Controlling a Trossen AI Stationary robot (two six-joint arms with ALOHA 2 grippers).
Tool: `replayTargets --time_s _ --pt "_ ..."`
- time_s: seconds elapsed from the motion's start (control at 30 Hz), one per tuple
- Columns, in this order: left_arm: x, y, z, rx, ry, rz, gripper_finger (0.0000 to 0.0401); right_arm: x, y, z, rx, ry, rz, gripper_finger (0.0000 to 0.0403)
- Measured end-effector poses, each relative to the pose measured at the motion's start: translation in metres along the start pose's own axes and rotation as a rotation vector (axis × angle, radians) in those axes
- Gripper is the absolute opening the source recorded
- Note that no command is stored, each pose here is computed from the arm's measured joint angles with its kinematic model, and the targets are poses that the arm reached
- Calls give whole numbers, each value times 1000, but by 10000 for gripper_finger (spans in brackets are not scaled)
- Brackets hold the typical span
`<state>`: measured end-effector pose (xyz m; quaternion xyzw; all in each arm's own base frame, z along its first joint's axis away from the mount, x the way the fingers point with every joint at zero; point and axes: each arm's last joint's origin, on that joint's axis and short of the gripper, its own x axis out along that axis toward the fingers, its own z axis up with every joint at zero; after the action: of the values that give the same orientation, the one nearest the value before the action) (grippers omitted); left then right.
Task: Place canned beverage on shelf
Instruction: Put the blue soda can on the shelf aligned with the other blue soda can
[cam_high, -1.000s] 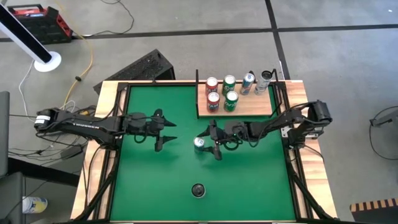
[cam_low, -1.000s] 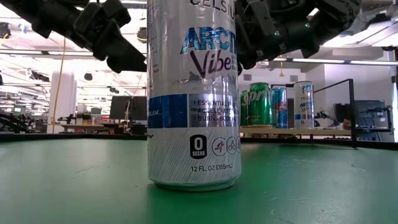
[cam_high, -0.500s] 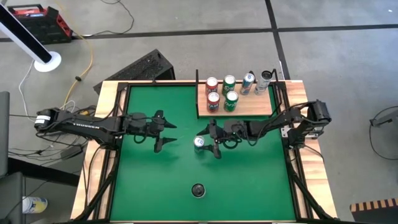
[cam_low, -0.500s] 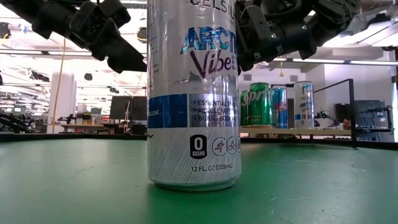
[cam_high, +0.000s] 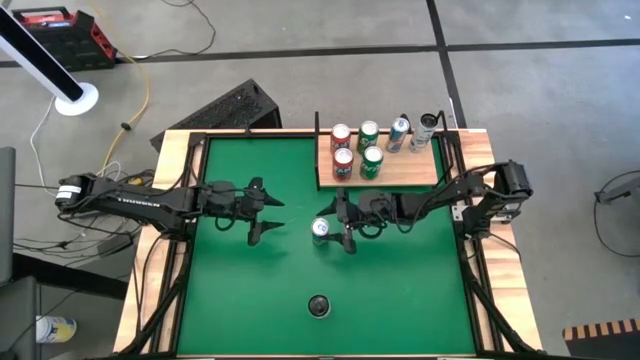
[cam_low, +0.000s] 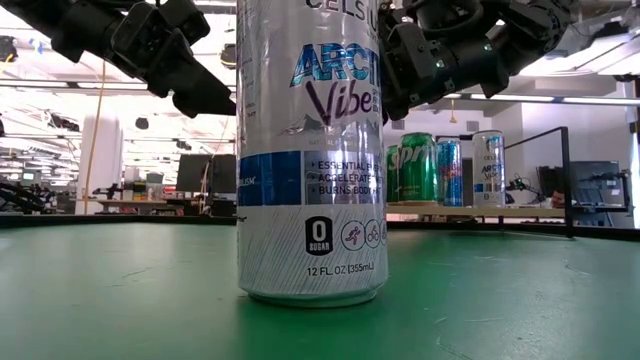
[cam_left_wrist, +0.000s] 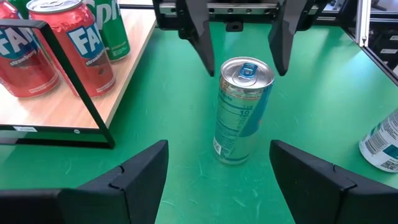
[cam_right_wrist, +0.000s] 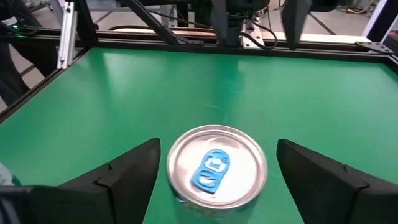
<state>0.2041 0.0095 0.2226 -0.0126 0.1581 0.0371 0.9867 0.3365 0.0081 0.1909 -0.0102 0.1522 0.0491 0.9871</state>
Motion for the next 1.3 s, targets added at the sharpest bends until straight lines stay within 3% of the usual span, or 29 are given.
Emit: replayTargets --time_s 0.77,1.3 --pt "0 0 0 12 4 -3 263 12 -4 -15 37 52 -9 357" --pt "0 -1 -2 15 25 -20 263 6 -4 -6 38 43 -6 357"
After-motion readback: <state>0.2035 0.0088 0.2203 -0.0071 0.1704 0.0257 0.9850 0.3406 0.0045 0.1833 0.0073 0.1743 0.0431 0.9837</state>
